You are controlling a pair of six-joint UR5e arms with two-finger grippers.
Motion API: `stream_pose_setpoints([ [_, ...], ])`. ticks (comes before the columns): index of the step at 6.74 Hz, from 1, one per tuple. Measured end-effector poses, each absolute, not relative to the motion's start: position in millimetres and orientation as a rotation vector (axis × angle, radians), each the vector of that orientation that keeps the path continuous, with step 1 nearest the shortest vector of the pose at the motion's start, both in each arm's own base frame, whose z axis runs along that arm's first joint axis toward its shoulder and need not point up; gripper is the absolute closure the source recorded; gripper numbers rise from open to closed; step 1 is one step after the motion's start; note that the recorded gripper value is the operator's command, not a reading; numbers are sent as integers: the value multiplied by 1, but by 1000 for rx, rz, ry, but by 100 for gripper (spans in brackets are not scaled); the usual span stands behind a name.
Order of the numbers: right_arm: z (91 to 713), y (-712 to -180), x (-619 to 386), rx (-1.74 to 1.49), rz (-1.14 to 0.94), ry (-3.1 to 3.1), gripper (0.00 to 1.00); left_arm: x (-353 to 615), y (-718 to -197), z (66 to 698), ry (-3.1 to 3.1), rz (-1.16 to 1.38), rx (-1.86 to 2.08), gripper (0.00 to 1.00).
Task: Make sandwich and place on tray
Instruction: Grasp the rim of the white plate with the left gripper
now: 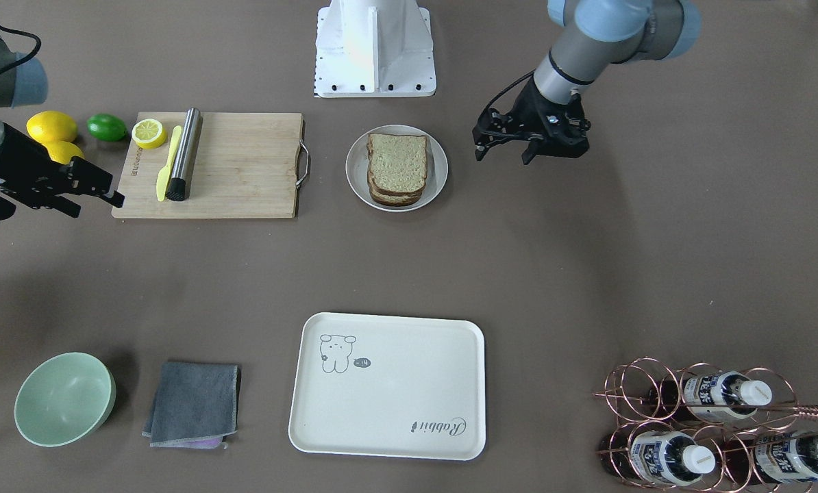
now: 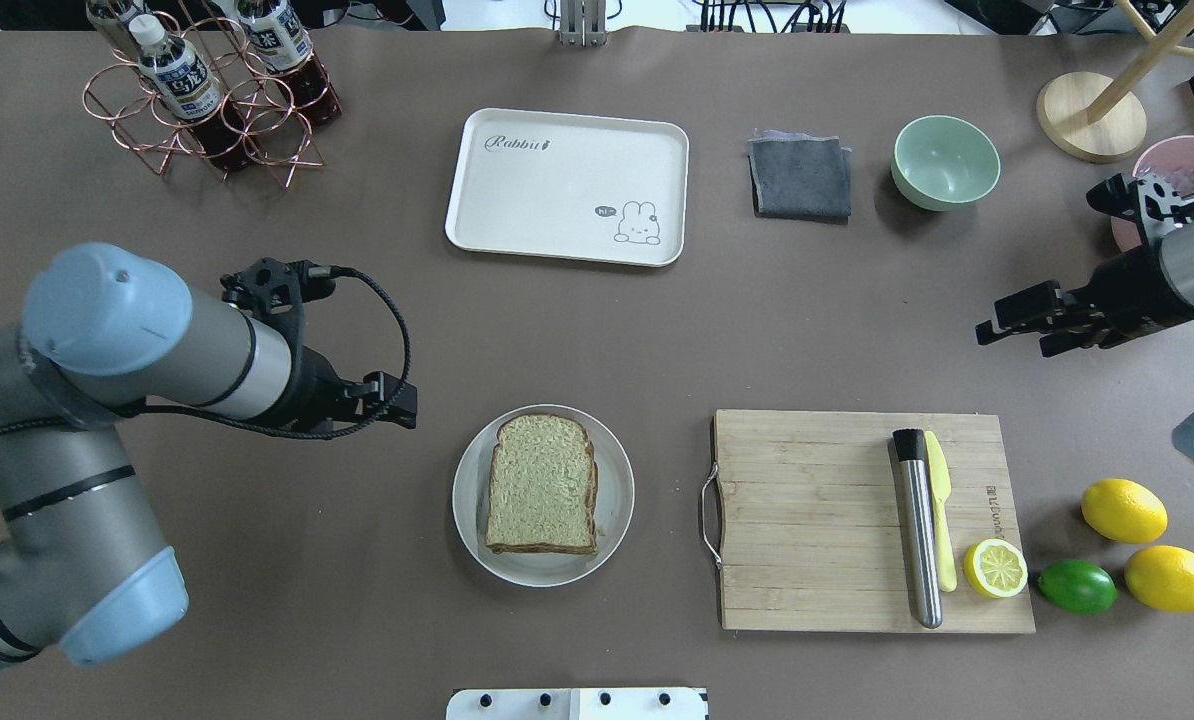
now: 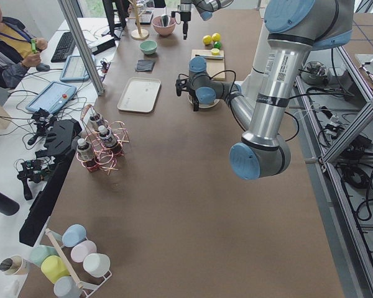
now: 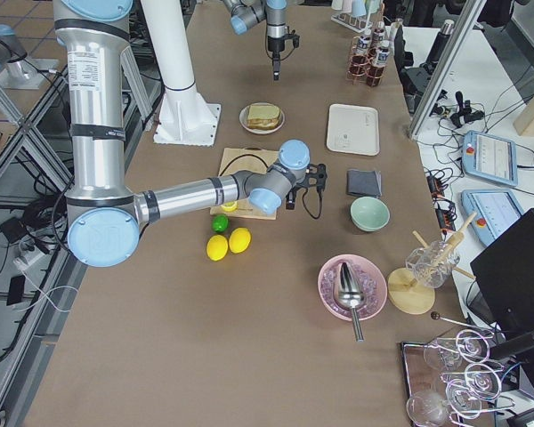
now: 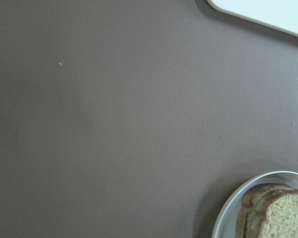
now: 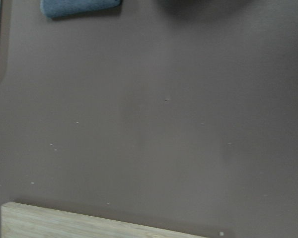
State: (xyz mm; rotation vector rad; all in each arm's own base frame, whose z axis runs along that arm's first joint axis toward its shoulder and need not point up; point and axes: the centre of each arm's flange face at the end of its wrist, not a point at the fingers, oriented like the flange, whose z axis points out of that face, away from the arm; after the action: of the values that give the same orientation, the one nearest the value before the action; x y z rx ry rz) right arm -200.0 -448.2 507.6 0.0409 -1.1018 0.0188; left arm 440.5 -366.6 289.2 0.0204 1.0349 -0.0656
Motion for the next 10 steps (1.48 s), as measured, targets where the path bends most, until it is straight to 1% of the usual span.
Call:
stream_pose_setpoints([
  [1,531,-439,-177,58,3,-1076,0,471,-354,291,1016,-52,24,25],
  [2,546,-431,-161,65,1,-1059,0,492,-347,291,1006,-41,21,25],
  [4,576,-415,-128,93,-31,-1021,0,510,-344,298,1019,-36,18,35],
  [5,589,-411,-108,113,-55,-995,0,515,-345,302,1034,-47,13,42],
  [6,599,-411,-91,126,-78,-968,0,518,-344,304,1043,-57,6,43],
  [8,612,-415,-62,140,-116,-920,0,528,-333,307,1044,-59,-17,50],
  [9,615,-416,-54,140,-126,-905,0,531,-331,307,1044,-58,-22,63],
  [10,617,-417,-50,138,-128,-897,0,533,-329,305,1046,-56,-24,88],
])
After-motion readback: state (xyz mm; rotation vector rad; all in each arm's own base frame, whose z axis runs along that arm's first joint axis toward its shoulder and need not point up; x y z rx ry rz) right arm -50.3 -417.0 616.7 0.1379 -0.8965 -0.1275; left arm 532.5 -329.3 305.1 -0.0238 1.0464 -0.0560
